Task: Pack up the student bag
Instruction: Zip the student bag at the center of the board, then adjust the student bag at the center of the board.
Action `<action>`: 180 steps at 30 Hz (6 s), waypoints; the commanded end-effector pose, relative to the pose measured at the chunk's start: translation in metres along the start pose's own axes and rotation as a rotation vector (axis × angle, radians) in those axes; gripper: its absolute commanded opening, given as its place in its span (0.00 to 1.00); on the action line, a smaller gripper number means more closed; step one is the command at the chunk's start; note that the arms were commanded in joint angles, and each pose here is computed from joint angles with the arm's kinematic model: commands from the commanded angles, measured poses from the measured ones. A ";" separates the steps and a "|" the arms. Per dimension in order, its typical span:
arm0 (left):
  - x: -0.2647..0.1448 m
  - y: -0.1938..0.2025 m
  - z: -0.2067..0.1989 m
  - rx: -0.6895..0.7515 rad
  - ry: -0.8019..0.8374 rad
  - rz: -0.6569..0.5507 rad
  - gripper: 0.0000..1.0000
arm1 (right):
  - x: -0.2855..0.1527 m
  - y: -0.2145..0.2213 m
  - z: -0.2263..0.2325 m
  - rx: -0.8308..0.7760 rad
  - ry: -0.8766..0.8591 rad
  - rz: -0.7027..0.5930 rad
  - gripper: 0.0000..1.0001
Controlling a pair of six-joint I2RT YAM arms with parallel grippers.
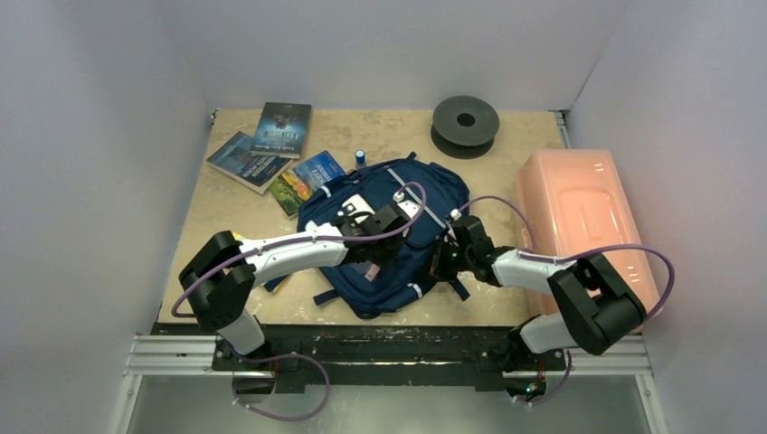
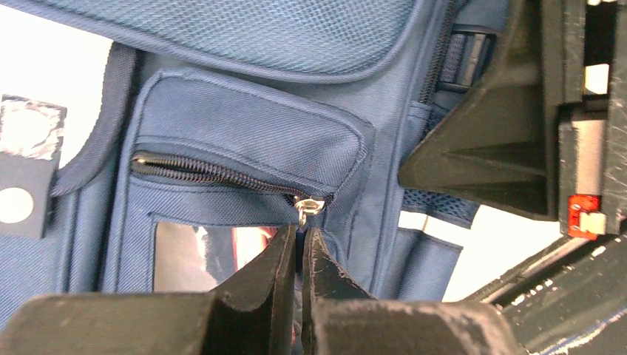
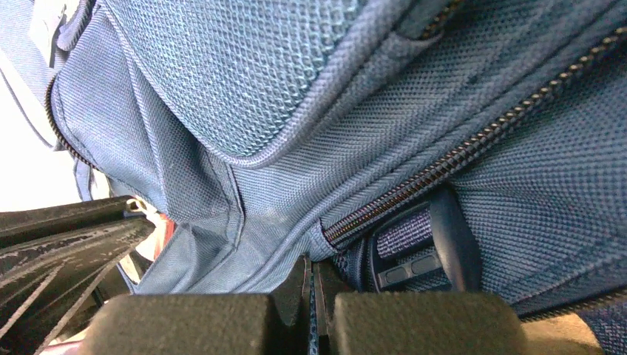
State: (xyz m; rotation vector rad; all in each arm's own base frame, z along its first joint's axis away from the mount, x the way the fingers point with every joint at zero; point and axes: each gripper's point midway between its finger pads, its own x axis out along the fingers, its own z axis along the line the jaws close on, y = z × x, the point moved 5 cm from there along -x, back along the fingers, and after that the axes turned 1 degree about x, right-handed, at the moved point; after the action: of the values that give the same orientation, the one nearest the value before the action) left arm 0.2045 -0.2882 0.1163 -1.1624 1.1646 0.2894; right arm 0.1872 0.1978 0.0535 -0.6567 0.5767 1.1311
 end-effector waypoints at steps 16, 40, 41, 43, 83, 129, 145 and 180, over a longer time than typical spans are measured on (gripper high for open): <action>-0.025 -0.018 -0.028 0.031 0.257 -0.071 0.00 | -0.061 -0.013 0.046 -0.086 -0.166 -0.130 0.39; -0.019 -0.010 -0.036 0.008 0.323 -0.057 0.00 | -0.014 -0.044 0.054 0.104 -0.157 -0.129 0.47; -0.019 -0.010 -0.037 0.006 0.325 -0.056 0.00 | -0.011 -0.045 0.052 0.106 -0.146 -0.130 0.45; -0.019 -0.010 -0.037 0.003 0.323 -0.057 0.00 | -0.006 -0.044 0.044 0.117 -0.114 -0.130 0.29; -0.094 0.003 0.094 -0.715 -0.115 -0.308 0.64 | -0.069 -0.049 0.115 -0.716 0.028 -0.380 0.64; -0.008 0.094 0.115 -0.990 -0.352 0.099 0.45 | 0.037 -0.166 0.096 -0.839 0.340 -0.267 0.42; -0.108 -0.063 0.112 -0.603 0.059 -0.454 0.77 | 0.027 -0.147 0.102 -0.688 0.220 -0.293 0.62; -0.032 -0.024 0.100 -0.774 0.301 -0.253 0.60 | -0.031 -0.026 0.178 -0.817 -0.173 -0.241 0.29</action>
State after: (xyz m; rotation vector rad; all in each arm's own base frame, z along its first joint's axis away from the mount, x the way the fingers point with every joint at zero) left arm 0.2582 -0.1960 0.1386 -2.0318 1.1494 0.4959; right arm 0.2507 0.3027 0.2079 -1.3482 -0.0915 1.0950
